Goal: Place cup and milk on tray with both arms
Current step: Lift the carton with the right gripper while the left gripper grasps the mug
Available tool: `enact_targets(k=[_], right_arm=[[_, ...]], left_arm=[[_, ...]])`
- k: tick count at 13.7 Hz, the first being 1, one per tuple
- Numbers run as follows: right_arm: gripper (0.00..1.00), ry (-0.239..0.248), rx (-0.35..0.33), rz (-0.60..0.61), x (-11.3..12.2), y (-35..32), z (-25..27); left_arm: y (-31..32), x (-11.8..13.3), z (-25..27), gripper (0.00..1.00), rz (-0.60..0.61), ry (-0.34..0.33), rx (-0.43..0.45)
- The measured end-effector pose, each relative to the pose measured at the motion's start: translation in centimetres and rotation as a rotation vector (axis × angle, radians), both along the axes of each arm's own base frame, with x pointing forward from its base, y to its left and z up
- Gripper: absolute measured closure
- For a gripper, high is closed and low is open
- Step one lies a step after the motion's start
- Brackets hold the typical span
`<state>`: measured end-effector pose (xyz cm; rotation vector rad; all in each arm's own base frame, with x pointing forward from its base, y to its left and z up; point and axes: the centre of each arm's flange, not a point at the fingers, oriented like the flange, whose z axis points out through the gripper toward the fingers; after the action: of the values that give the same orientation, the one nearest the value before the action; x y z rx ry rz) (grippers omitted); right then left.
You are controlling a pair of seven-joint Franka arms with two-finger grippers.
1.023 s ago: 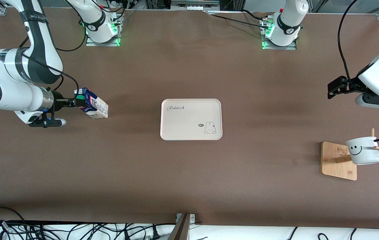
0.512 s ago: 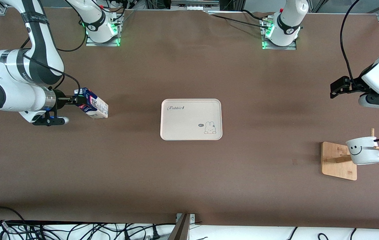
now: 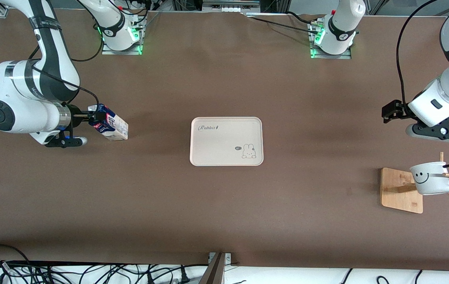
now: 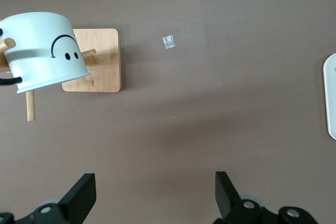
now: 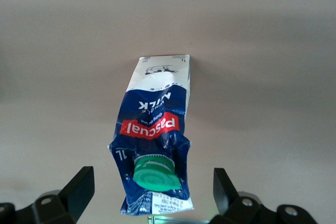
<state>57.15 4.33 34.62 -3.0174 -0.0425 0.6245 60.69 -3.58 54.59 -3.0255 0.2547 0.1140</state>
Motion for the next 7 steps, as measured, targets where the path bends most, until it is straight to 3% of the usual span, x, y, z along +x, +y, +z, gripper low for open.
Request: enact_targets(k=[4, 7], right_arm=[[0.0, 0.033, -0.003, 0.003, -0.2, 0.1, -1.8], [0.0, 0.042, 0.003, 0.016, -0.4, 0.0, -2.2]], left_arm=[[0.1, 0.5, -1.0, 0.0, 0.057, 0.002, 0.005], [0.1, 1.0, -1.1, 0.0, 0.217, -0.084, 0.003]])
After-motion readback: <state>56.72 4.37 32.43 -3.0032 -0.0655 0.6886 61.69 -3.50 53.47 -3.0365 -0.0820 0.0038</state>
